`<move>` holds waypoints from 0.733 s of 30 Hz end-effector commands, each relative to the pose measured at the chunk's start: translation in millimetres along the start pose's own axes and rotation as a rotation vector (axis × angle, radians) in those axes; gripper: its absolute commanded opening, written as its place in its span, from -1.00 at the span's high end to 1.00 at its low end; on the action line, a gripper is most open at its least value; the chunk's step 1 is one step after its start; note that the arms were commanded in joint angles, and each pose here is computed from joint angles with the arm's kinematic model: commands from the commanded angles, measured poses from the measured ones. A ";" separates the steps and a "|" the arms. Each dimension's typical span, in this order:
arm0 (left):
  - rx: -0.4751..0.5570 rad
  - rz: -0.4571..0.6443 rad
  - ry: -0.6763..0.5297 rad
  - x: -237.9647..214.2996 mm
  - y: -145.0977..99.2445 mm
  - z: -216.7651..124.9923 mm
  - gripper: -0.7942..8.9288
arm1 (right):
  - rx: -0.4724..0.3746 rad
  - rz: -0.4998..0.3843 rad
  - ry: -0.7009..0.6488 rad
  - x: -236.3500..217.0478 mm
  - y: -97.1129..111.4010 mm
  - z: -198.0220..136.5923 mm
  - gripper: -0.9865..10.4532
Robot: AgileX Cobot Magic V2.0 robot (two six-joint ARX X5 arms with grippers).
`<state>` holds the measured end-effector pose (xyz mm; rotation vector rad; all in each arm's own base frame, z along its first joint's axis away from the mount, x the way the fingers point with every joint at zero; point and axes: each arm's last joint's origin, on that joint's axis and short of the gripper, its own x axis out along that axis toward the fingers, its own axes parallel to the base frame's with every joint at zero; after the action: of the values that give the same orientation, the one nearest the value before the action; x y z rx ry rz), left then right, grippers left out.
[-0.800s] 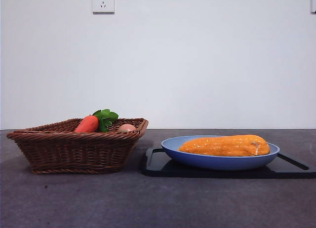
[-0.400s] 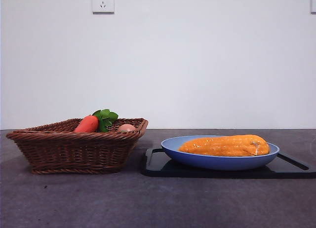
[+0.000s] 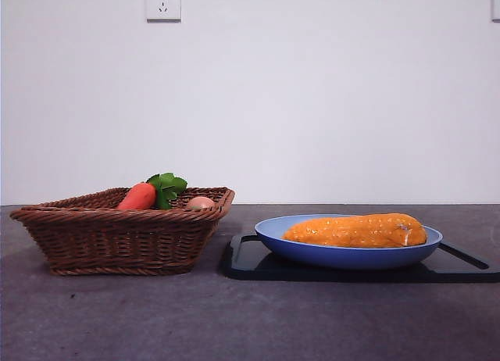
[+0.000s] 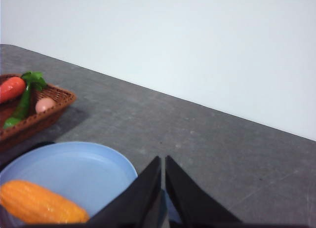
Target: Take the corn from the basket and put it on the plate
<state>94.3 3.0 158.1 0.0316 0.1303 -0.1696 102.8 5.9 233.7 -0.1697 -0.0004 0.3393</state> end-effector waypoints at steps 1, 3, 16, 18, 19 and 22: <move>-0.016 0.005 0.026 2.4 0.6 -9.1 0.82 | 0.019 -0.043 -0.024 -3.0 2.1 -13.7 0.82; -0.016 0.005 0.025 2.4 0.6 -9.1 0.82 | 0.035 -0.088 -0.015 -4.4 3.3 -25.5 0.82; -0.016 0.005 0.026 2.4 0.6 -9.1 0.82 | 0.143 -0.136 0.041 -5.2 10.6 -72.8 0.82; -0.016 0.005 0.025 2.4 0.6 -9.0 0.82 | 0.148 -0.134 0.055 -5.2 10.8 -74.1 0.82; -0.016 0.005 0.026 2.4 0.6 -9.1 0.82 | 0.150 -0.133 0.061 -5.2 11.0 -74.8 0.82; -0.016 0.005 0.025 2.4 0.6 -9.0 0.82 | 0.169 -0.130 0.086 -5.3 11.5 -77.3 0.82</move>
<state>94.3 3.0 158.1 0.0316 0.1303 -0.1692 95.9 2.3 157.5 -0.0377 0.0974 0.2062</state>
